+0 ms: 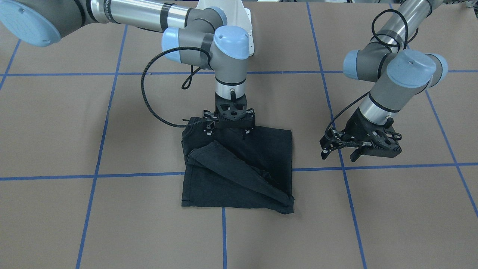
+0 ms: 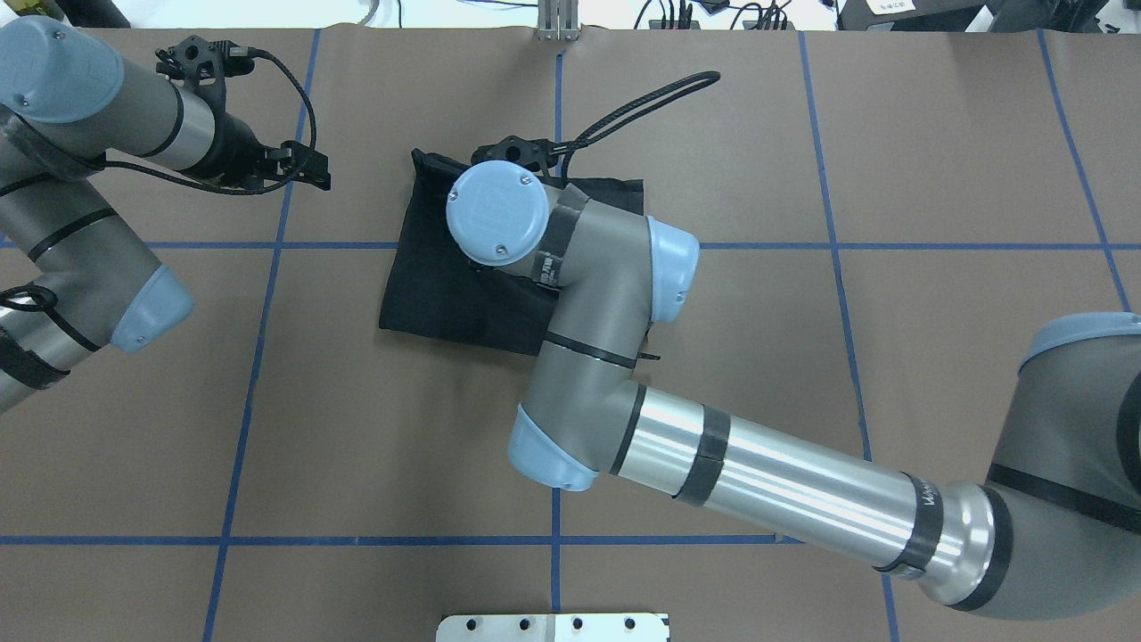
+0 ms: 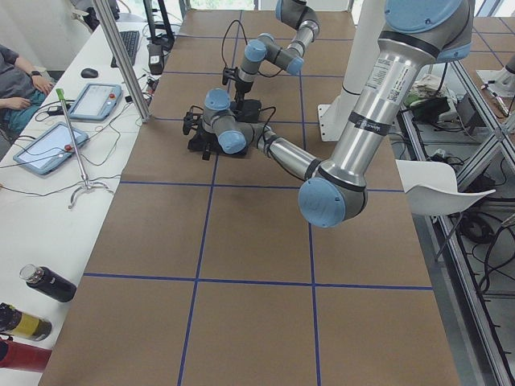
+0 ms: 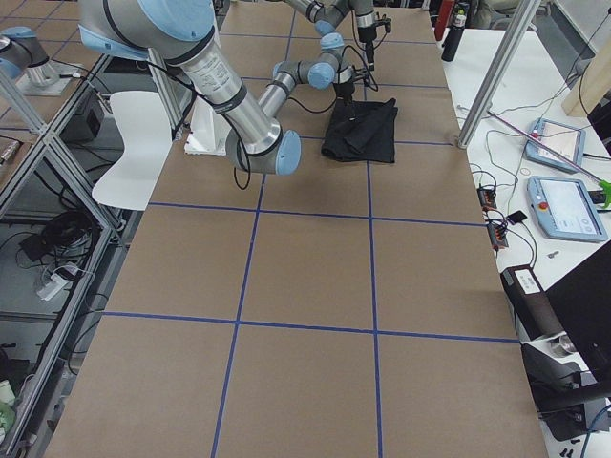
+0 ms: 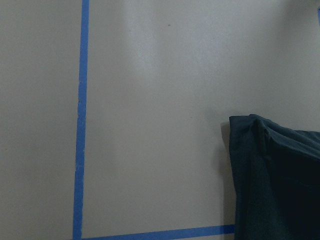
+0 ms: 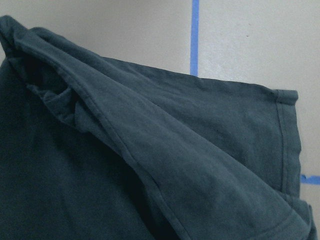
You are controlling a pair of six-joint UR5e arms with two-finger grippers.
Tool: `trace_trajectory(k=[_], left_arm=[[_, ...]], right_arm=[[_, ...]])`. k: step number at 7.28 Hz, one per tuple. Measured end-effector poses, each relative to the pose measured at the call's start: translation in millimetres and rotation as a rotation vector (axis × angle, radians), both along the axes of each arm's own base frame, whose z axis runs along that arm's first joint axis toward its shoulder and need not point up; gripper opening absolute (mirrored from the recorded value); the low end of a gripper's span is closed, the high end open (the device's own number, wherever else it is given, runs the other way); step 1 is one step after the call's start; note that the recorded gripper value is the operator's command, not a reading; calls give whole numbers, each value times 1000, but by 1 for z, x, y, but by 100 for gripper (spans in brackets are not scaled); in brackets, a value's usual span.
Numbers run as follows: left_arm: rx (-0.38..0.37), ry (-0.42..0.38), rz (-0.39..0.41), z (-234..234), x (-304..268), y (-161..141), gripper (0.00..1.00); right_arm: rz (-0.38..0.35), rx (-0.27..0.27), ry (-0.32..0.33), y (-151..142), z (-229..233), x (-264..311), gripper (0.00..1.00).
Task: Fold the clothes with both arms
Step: 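Press the right gripper down on the folded shirt to flatten it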
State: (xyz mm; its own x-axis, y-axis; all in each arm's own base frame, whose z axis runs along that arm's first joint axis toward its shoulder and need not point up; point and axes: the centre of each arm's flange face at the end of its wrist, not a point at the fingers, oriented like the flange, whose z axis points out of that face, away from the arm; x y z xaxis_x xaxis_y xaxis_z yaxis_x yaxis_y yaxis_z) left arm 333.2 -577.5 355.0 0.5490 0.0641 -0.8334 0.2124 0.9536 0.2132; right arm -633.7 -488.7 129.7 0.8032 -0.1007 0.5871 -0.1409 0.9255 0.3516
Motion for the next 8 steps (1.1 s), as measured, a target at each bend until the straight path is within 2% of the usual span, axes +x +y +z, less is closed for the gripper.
trace_trajectory(k=[2,3,5,8], left_arm=[[6,9,1,-6,-2,2,100],[8,11,1,-8,-3,2,100],[11,14,2,-9,-4,3,100],[14,17,2,-12,-5,3,100]], right_arm=[[-76,121,151,-11,6,-25,90],[-102,164,202,-12,12,-30,79],[-128,212,259,-13,19,-35,78],[-126,250,297,-23,23,-31,76]])
